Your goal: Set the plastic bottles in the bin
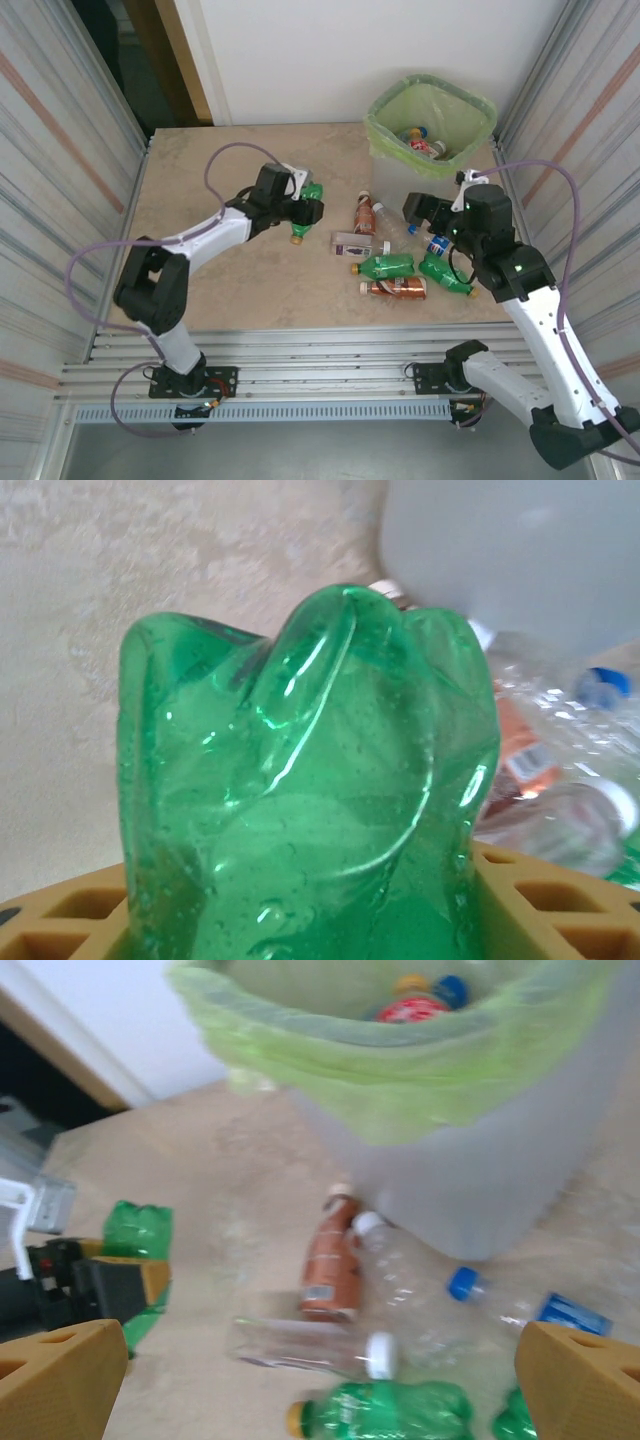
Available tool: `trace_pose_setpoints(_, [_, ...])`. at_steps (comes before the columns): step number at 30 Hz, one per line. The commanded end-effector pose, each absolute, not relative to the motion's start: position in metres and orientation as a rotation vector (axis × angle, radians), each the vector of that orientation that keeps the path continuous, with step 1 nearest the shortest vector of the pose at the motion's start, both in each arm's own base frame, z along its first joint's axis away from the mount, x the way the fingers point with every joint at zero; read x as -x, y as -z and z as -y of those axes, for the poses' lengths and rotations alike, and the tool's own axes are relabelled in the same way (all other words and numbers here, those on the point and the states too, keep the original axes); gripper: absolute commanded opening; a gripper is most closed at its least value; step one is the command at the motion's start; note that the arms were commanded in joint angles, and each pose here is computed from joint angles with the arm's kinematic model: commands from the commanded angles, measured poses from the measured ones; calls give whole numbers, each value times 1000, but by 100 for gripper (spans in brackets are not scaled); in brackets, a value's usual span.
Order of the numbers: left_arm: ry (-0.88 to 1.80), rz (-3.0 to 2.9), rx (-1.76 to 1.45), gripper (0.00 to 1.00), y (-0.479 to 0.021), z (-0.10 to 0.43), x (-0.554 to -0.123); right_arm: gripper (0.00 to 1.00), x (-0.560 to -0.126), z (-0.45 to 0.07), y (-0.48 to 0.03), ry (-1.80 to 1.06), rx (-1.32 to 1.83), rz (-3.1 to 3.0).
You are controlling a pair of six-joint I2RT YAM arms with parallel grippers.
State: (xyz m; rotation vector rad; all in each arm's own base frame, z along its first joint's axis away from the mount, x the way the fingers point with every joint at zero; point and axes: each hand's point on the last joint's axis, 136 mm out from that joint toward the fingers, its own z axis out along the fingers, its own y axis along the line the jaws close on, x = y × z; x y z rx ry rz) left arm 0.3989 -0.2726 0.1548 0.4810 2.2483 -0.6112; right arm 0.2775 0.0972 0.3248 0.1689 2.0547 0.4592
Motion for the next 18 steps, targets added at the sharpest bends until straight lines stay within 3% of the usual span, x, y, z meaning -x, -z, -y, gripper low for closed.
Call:
trace_pose_setpoints(1, [732,-2042,-565,38,-194,282,-385,98,-279,-133,-348,-617,-68,-1983])
trace_pose_setpoints(18, [927,-1520,-808,36,-284,287,-302,99,-287,-265,-350,-1150,324,-1983])
